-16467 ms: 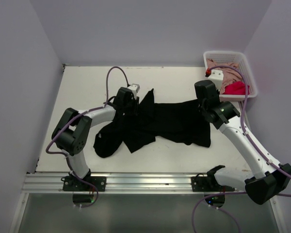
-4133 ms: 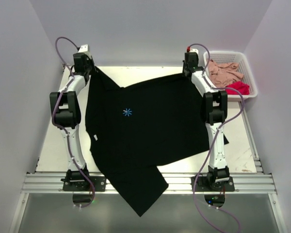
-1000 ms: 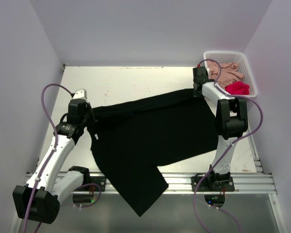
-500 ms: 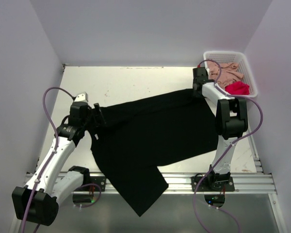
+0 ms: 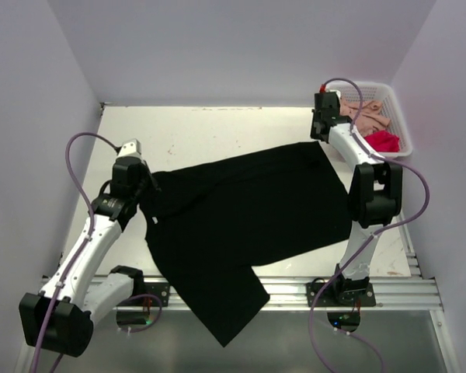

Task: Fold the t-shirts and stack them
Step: Fold the flattened tshirt in 1/3 of the way

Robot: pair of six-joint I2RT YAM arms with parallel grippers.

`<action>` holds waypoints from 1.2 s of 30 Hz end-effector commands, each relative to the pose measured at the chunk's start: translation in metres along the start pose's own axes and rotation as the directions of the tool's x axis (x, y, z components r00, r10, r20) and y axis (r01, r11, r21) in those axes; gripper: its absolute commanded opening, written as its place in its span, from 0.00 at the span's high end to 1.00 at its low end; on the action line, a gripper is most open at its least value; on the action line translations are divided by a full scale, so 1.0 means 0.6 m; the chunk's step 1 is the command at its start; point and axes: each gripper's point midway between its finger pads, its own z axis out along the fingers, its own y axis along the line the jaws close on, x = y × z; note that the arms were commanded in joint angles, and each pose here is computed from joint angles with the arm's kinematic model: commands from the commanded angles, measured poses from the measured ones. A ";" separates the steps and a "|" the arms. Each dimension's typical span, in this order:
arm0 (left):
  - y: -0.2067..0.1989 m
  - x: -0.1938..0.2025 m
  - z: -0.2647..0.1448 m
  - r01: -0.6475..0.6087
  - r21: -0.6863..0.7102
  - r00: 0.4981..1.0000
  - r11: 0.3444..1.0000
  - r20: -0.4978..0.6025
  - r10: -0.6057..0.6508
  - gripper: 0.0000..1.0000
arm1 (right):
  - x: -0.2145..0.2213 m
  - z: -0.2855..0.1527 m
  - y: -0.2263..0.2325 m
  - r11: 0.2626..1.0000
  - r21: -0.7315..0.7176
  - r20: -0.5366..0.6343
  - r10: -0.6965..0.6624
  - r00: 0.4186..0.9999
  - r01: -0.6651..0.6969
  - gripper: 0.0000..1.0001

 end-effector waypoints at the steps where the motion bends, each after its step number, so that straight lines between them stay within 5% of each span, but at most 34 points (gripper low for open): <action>1: -0.021 -0.028 0.039 0.011 0.040 0.996 0.999 0.083 -0.014 1.00 | -0.021 0.008 0.029 0.997 -0.077 -0.006 0.032 0.999 -0.032 1.00; 9: -0.015 0.025 0.136 0.043 0.007 0.999 0.999 0.017 -0.043 1.00 | 0.037 0.042 0.077 0.982 -0.182 -0.095 0.031 0.995 -0.048 1.00; 27: 0.056 0.146 0.211 0.080 -0.210 0.983 0.974 -0.146 -0.113 1.00 | 0.070 0.025 0.078 0.980 -0.195 -0.111 0.005 0.994 -0.027 1.00; 36: 0.082 0.151 0.251 0.048 -0.271 0.985 0.961 -0.149 -0.091 1.00 | 0.074 0.007 0.083 0.980 -0.199 -0.106 -0.012 0.994 -0.010 1.00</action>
